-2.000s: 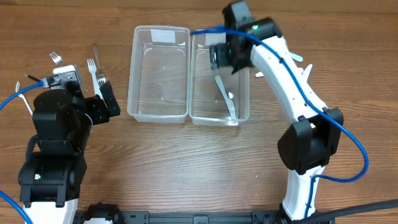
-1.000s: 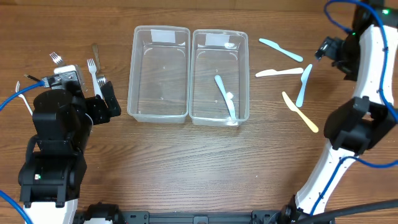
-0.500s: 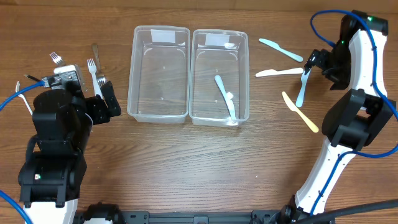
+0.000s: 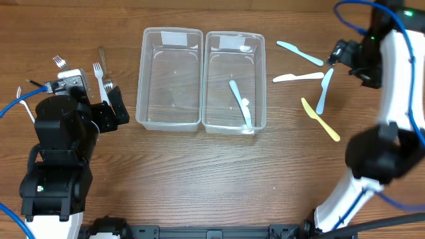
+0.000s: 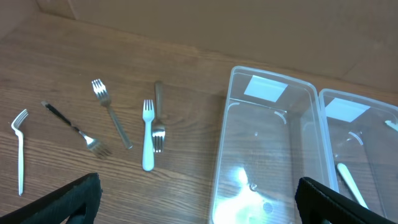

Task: Pack container
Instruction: 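Move right gripper down onto the light-blue plastic spoon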

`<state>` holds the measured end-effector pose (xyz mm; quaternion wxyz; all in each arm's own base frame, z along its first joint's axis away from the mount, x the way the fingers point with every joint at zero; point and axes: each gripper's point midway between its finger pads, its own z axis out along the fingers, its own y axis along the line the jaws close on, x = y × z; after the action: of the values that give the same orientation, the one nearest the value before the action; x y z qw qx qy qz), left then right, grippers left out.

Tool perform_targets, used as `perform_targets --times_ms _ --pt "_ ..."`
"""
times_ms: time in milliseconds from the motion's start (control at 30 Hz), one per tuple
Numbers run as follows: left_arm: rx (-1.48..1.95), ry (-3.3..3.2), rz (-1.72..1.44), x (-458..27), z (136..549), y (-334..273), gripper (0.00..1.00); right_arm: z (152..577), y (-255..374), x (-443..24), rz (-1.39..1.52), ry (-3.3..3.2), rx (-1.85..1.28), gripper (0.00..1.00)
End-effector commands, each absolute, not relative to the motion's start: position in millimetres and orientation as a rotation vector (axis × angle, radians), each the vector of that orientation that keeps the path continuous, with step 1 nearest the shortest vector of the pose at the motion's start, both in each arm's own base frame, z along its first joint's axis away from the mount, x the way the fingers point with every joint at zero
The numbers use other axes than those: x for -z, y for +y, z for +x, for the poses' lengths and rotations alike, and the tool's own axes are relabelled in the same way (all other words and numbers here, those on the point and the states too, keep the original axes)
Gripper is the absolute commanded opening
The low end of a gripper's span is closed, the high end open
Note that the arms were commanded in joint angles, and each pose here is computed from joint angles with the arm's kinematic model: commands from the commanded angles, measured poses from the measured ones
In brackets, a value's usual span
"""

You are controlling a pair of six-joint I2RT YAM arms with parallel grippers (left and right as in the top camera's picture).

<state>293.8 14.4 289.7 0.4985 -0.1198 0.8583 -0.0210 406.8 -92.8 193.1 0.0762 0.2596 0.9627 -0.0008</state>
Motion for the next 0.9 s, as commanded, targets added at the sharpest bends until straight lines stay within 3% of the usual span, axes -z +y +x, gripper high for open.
perform_targets --times_ms 0,200,567,867 --pt "0.052 2.056 -0.266 -301 295 14 1.00 372 -84 -217 0.788 2.839 0.018 1.00" --pt "0.052 2.057 -0.266 -300 295 14 1.00 339 -75 -188 0.719 2.782 0.015 1.00" --pt "0.050 2.069 -0.267 -297 297 14 1.00 390 -100 -108 0.544 2.815 0.030 1.00" --pt "0.050 2.070 -0.267 -297 297 14 1.00 424 -108 -95 0.376 2.835 0.054 1.00"
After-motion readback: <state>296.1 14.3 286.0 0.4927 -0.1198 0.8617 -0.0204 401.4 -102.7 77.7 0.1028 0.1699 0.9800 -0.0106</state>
